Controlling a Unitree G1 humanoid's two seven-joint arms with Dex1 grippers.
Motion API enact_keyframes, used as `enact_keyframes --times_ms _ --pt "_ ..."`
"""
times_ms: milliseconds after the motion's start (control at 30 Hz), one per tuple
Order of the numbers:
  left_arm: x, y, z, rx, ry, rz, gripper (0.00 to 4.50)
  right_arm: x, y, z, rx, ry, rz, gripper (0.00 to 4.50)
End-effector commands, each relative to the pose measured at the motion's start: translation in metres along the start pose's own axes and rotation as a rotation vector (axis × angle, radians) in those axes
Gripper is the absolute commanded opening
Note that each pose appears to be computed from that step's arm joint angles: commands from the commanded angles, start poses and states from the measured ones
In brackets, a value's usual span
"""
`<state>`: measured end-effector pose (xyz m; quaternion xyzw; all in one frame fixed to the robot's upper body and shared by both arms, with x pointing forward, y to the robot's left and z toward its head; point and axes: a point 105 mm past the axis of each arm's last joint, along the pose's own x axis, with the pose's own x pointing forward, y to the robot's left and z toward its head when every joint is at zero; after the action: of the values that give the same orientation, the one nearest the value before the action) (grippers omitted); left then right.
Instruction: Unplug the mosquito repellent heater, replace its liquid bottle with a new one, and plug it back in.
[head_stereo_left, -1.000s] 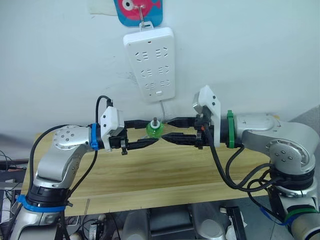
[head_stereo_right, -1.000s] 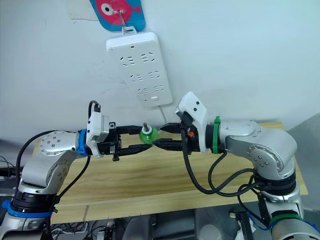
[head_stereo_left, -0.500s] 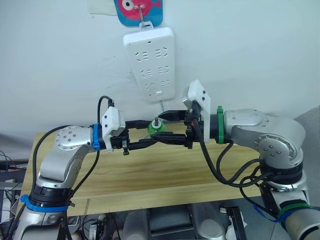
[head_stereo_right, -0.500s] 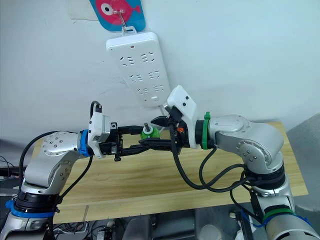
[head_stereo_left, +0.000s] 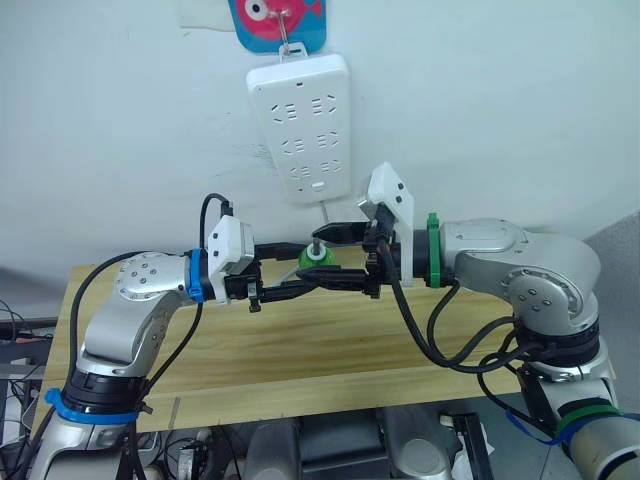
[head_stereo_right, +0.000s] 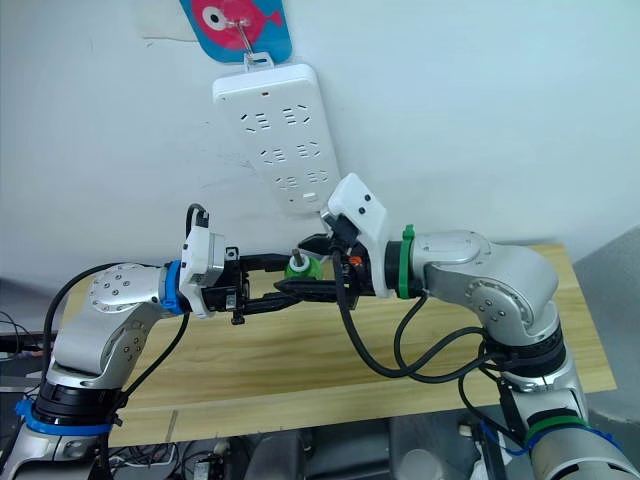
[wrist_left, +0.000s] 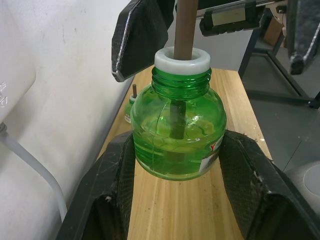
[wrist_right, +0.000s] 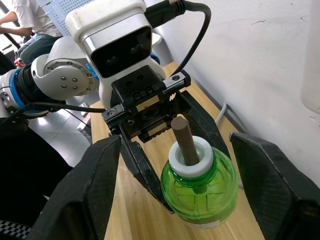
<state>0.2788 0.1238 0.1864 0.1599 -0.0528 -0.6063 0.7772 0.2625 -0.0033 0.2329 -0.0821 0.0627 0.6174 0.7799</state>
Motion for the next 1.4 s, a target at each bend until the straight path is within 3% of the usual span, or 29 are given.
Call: enact_keyframes --times_ms 33,200,233,1200,1333,1400 --pt "-0.0029 0.0006 0.0055 0.021 -0.021 0.001 2.15 -0.0007 0.0034 0.0038 -0.03 -0.02 0.007 2.67" --pt "-0.0043 0.0019 0.005 0.021 -0.019 0.005 2.15 -0.0002 0.0027 0.0027 -0.032 -0.019 0.005 0.81" --pt "-0.0045 0.0023 0.005 0.021 -0.02 0.007 2.15 -0.0002 0.0029 0.0024 -0.034 -0.018 0.006 0.69" --pt "-0.0046 0.0024 0.01 -0.01 -0.041 0.007 2.15 -0.0005 0.0043 0.0041 -0.049 -0.022 0.014 0.7" --pt "-0.0044 0.0093 0.0117 -0.069 -0.041 0.041 2.15 -0.0005 0.0042 0.005 -0.048 -0.026 0.013 0.7" --pt "-0.0036 0.0097 0.0143 -0.057 -0.046 0.041 2.87 -0.0007 0.0042 0.0054 -0.047 -0.027 0.012 0.7"
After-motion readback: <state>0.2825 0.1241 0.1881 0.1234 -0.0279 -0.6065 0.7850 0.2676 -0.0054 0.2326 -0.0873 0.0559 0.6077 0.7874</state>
